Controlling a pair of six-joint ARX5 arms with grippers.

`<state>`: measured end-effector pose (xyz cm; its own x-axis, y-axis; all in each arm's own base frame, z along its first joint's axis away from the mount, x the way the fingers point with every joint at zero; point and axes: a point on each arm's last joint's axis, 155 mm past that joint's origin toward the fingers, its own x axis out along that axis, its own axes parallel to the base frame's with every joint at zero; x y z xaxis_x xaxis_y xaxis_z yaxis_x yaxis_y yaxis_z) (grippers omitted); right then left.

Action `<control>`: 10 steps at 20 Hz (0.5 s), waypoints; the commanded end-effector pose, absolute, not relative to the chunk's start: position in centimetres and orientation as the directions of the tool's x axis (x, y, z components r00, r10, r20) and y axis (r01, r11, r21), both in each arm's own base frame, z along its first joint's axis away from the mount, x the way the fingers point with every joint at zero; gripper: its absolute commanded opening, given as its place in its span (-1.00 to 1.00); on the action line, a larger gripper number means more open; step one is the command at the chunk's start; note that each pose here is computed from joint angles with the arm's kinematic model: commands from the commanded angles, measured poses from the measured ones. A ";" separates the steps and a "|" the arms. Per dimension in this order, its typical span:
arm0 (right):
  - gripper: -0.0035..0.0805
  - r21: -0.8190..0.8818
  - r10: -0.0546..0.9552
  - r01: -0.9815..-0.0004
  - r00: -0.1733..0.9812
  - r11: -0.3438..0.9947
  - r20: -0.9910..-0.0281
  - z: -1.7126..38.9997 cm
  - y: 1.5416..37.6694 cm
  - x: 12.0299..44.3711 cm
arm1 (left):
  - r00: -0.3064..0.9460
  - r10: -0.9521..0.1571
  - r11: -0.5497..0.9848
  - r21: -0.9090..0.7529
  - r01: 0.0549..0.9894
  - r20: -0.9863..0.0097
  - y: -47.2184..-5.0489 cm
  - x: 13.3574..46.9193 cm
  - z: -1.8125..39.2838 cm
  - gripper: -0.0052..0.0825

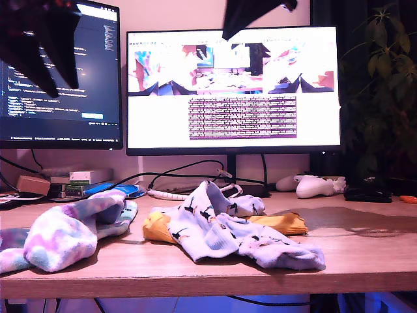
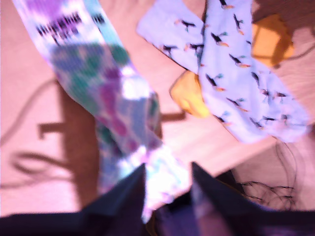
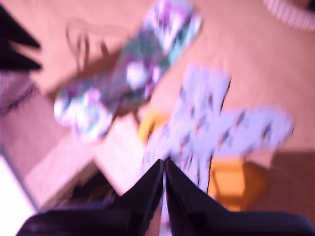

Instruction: Pair up the socks based on colour and pattern, by placing them on top of one another

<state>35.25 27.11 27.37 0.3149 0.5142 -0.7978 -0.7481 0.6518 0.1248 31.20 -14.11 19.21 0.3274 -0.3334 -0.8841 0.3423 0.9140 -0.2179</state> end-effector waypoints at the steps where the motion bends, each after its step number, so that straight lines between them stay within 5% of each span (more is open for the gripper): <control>1: -0.94 0.125 0.526 -0.740 0.339 0.661 -0.780 28.0 26.8 35.7 | 0.363 -0.309 0.914 -0.169 0.368 -0.879 -13.6 31.6 19.5 -0.92; 10: -0.94 0.024 0.520 -0.667 0.558 0.745 -0.646 29.7 24.6 37.7 | 0.600 -0.339 0.908 -0.083 0.411 -0.725 -13.0 33.2 25.5 -0.93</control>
